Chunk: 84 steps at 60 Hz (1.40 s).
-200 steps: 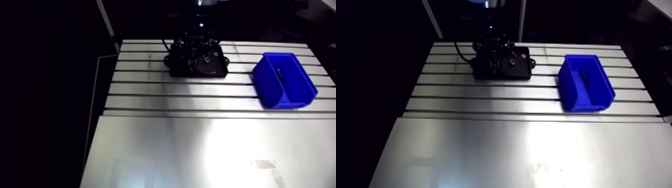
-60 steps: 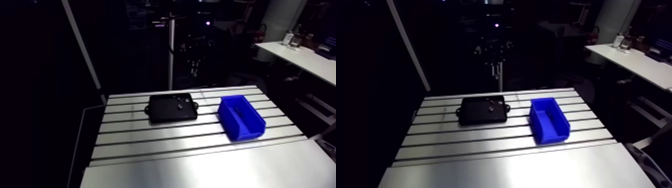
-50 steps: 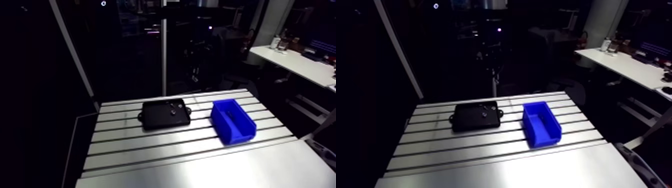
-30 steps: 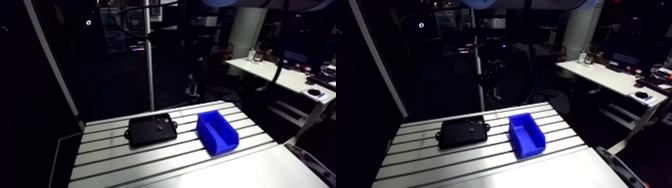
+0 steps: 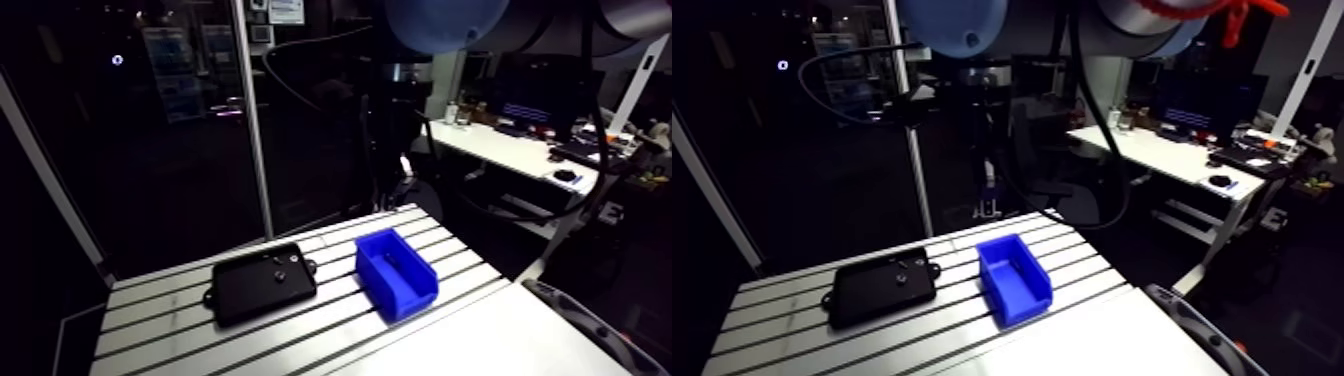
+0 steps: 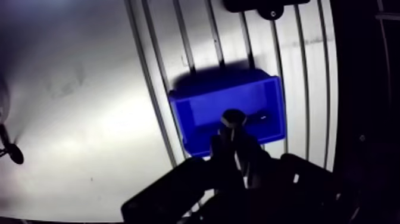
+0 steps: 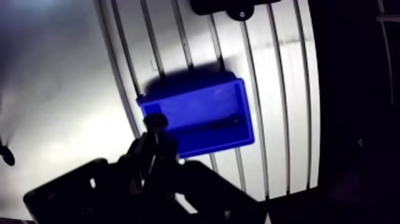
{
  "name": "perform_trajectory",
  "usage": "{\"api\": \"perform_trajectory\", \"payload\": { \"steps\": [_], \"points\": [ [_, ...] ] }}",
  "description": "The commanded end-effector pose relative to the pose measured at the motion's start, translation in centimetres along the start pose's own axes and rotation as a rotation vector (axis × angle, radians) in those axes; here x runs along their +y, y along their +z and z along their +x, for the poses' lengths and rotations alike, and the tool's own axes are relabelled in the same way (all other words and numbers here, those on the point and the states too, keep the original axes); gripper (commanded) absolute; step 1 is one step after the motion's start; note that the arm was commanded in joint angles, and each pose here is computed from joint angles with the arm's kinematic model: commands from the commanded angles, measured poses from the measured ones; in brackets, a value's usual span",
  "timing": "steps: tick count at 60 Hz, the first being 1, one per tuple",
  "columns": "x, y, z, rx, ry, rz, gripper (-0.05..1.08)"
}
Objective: Pick up the M10 bolt from the tray and put it into the blue bin.
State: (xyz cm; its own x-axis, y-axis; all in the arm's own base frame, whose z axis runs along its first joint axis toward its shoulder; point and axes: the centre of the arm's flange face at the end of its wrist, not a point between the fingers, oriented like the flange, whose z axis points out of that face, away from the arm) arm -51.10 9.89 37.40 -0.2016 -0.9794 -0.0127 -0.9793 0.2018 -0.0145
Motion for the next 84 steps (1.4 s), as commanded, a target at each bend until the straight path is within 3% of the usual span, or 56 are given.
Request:
{"api": "perform_trajectory", "payload": {
  "steps": [1,8,13,22,32,43,52,84],
  "points": [
    [1.6,2.1,-1.5,-0.012,-0.087,-0.032,1.05],
    [2.1,3.2,-1.7,-0.027,-0.098,-0.044,1.05],
    [2.7,4.4,-2.2,-0.058,-0.101,-0.035,1.05],
    [3.3,5.2,-2.9,-0.081,-0.096,-0.043,1.06],
    [3.6,6.7,-4.3,-0.104,-0.101,-0.014,1.05],
    [3.3,8.4,-4.4,-0.094,-0.098,0.019,1.05],
    [3.0,9.4,-4.2,-0.086,-0.088,0.037,1.05],
    [2.9,12.4,-4.0,-0.084,-0.083,0.052,1.04]
  ]
}}
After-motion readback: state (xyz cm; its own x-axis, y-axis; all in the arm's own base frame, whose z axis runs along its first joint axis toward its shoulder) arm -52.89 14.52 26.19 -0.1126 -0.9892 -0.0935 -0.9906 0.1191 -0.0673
